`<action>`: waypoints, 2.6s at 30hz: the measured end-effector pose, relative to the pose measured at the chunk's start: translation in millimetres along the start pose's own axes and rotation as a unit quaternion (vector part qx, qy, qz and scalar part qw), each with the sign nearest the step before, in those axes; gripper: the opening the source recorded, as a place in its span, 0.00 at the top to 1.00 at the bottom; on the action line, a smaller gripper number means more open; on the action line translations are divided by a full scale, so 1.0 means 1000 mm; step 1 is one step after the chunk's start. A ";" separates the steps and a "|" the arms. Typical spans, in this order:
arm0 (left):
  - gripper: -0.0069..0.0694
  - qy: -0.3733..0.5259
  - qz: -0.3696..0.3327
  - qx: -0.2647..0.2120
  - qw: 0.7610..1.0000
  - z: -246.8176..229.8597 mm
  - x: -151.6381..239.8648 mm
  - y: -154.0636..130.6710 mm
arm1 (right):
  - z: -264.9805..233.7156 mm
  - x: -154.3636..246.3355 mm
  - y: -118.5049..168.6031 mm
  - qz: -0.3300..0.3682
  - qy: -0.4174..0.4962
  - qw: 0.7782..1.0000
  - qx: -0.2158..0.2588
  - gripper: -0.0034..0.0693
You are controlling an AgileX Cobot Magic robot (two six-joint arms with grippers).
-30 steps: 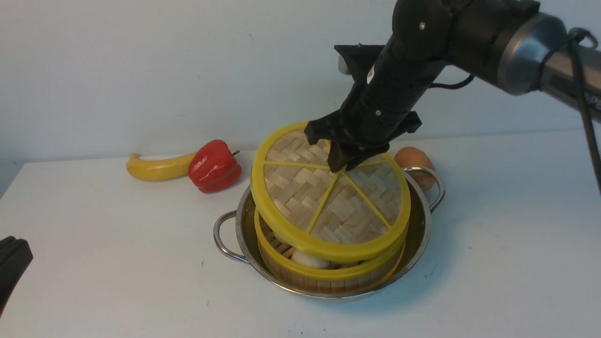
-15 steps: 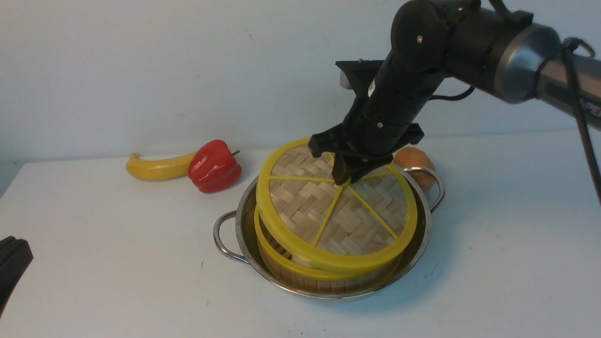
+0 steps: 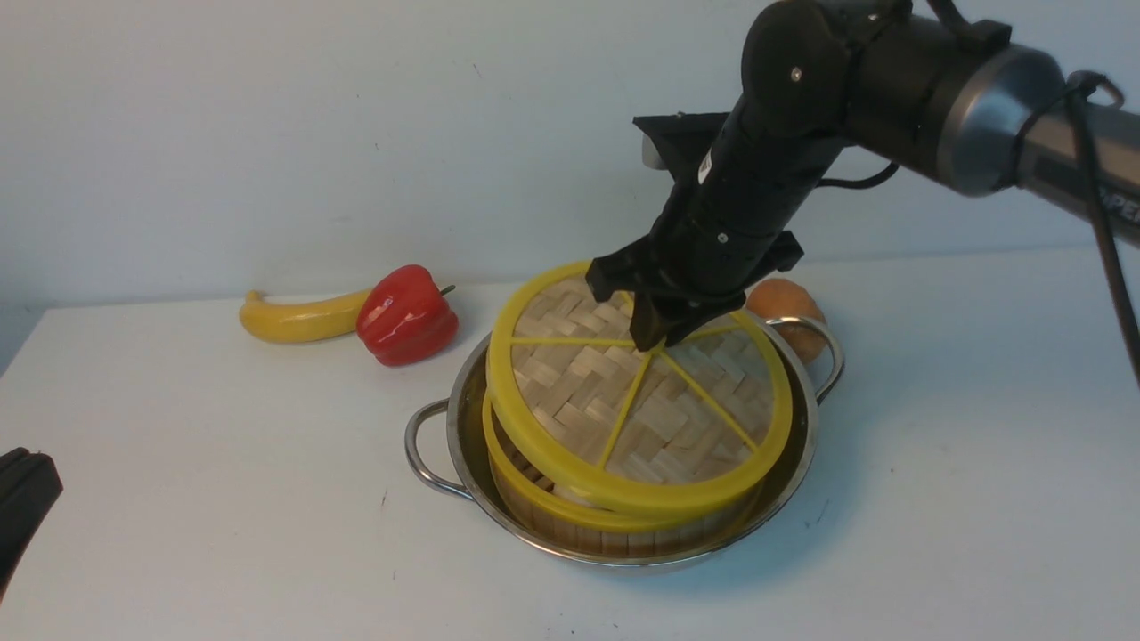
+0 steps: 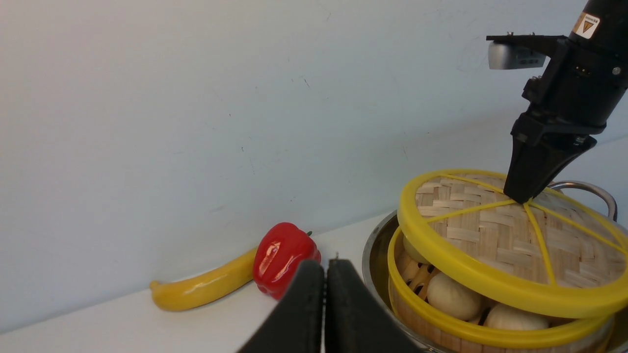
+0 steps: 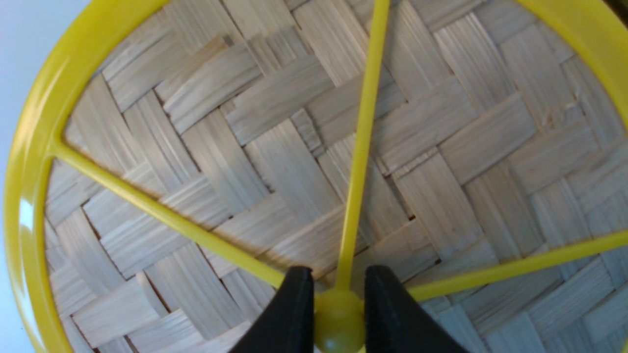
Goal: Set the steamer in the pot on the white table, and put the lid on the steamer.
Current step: 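Place the bamboo steamer lid onto the steamer basket in the pot with the right gripper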
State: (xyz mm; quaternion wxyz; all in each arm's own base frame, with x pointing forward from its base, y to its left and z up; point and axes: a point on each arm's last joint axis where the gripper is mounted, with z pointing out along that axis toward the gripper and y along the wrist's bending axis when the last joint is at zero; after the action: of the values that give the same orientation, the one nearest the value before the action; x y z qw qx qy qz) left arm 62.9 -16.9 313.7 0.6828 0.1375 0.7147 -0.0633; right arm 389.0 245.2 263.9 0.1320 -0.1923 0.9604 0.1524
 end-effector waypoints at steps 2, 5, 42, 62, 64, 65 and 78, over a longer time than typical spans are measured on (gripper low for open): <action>0.91 0.000 0.000 0.000 1.000 0.000 0.000 0.000 | 0.000 0.000 0.000 -0.003 0.000 1.000 0.000 0.76; 0.91 0.000 0.000 0.000 1.000 0.000 0.000 0.000 | 0.000 0.000 0.000 -0.007 0.000 1.000 0.000 0.76; 0.91 0.000 0.000 0.000 1.000 0.000 0.000 0.000 | 0.035 -0.010 0.010 -0.048 0.009 0.999 0.020 0.76; 0.91 0.000 0.000 0.000 1.000 0.000 0.000 0.000 | 0.035 -0.010 0.010 -0.043 0.008 0.999 0.019 0.52; 0.91 0.000 0.000 0.000 1.000 0.000 0.000 0.000 | 0.031 -0.011 0.011 -0.045 0.004 0.999 0.021 0.47; 0.91 0.000 0.000 0.000 1.000 0.000 0.000 0.000 | 0.029 -0.011 0.011 -0.045 0.003 0.999 0.021 0.46; 0.91 0.000 0.000 0.000 1.000 0.000 0.000 0.000 | 0.000 -0.013 0.017 -0.050 -0.029 0.998 0.016 0.36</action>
State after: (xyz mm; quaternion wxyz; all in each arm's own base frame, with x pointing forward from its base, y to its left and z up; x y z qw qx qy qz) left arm 62.9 -16.9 313.7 0.6828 0.1375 0.7147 -0.0633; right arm 393.4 264.3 272.5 0.1700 -0.2340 0.9476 0.1355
